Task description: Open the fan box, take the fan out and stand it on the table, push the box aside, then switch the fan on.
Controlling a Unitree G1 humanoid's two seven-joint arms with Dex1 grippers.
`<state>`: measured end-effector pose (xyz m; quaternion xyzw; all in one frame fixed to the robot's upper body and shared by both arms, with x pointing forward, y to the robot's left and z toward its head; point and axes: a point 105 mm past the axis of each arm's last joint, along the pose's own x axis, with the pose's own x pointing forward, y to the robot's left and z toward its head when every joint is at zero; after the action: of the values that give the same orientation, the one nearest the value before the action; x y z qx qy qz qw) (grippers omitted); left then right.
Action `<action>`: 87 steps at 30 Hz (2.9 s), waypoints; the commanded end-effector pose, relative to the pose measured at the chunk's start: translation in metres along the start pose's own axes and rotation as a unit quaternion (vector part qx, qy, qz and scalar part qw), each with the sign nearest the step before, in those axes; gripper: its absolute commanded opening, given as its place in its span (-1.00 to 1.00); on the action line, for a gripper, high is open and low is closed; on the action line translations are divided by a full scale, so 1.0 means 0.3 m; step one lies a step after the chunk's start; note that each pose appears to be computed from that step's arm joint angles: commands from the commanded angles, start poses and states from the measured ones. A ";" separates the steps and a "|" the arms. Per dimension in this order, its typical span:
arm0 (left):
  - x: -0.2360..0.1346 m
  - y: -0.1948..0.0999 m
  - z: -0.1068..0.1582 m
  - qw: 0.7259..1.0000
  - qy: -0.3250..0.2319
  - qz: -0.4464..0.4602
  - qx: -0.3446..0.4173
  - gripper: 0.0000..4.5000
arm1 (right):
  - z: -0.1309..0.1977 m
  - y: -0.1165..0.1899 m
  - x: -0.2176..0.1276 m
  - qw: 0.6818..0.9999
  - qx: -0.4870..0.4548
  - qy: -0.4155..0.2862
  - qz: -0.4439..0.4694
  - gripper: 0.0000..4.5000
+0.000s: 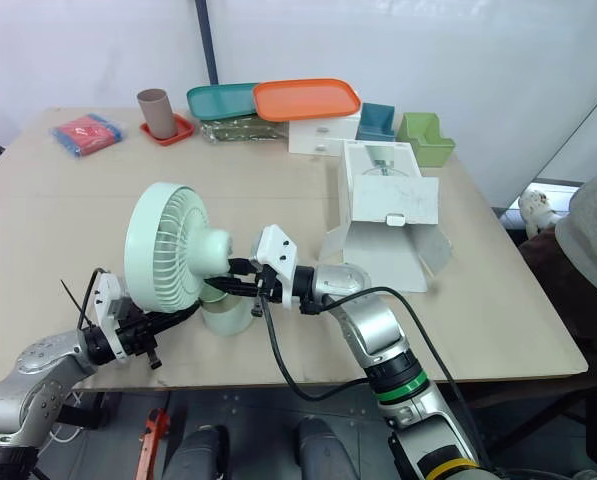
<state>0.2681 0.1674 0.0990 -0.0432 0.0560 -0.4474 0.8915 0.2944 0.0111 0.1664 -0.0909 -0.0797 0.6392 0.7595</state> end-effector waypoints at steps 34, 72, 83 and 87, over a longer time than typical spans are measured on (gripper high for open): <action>-0.144 -0.095 0.189 0.954 -0.135 0.235 0.131 0.62 | 0.096 -0.364 0.078 0.981 -0.014 -0.021 -0.190 -0.81; -0.055 -0.067 0.138 0.954 -0.119 0.222 0.160 1.00 | 0.127 -0.254 -0.117 0.987 -0.051 -0.012 -0.155 0.94; -0.037 -0.045 0.152 0.966 -0.117 0.179 0.146 1.00 | 0.066 -0.133 -0.323 0.972 -0.018 0.054 -0.229 0.94; -0.022 -0.044 0.158 0.971 -0.111 0.152 0.145 1.00 | 0.042 -0.086 -0.348 0.970 -0.007 0.069 -0.234 0.94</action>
<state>0.2568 0.1695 0.1408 0.0492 -0.0975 -0.2696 0.9568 0.3171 -0.0876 0.1776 -0.1181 -0.0395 0.4475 0.8856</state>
